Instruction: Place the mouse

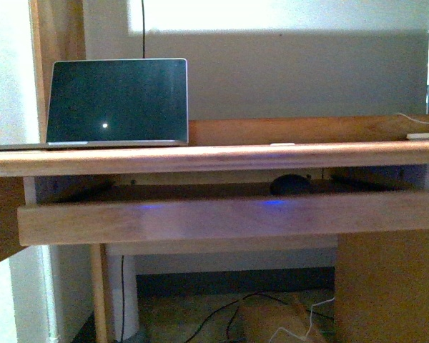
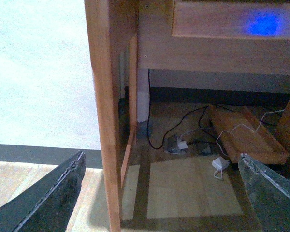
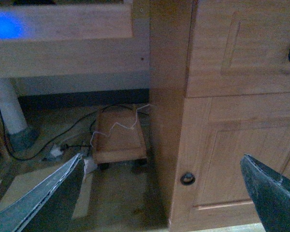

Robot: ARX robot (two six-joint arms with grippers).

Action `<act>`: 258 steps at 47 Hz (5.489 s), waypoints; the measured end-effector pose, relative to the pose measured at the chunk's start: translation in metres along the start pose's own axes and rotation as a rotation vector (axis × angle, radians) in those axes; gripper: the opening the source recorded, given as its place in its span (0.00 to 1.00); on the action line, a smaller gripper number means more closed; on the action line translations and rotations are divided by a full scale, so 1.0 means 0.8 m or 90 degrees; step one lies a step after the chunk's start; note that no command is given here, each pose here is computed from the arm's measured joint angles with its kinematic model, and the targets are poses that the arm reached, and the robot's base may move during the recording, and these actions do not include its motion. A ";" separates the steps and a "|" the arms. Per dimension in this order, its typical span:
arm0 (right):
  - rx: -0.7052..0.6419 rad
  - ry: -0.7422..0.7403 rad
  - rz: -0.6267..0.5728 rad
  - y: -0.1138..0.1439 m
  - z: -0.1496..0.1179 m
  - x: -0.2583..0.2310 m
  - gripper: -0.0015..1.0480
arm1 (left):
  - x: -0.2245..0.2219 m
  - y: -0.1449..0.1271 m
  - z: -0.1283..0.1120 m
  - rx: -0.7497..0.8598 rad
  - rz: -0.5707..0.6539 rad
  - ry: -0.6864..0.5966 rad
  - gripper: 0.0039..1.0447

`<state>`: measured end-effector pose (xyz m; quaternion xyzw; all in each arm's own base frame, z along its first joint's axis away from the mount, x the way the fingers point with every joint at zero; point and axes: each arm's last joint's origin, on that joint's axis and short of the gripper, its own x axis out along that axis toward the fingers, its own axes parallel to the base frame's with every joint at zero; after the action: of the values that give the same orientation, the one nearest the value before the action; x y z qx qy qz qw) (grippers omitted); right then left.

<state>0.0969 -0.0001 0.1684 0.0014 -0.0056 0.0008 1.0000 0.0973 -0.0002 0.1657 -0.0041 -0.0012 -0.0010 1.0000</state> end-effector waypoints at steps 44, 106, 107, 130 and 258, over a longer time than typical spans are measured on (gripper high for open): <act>0.000 0.000 0.000 0.000 0.000 0.000 0.93 | 0.058 0.007 -0.005 -0.068 -0.114 0.223 0.93; 0.000 0.000 0.000 0.000 0.000 0.000 0.93 | 0.357 -0.001 -0.074 0.911 -0.288 -0.034 0.93; 0.000 0.000 0.000 0.000 0.000 0.000 0.93 | 0.357 -0.001 -0.074 0.911 -0.290 -0.032 0.93; 0.000 0.000 0.000 0.000 0.000 0.000 0.93 | 0.190 -0.056 0.003 0.281 -0.519 0.178 0.93; -0.176 0.329 0.107 0.225 0.060 0.216 0.93 | 0.000 0.000 0.000 -0.002 -0.002 0.003 0.78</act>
<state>0.2692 0.1803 0.2185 -0.1354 0.2491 0.0829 0.9554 0.0975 -0.0005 0.1653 -0.0056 0.0014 -0.0023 1.0000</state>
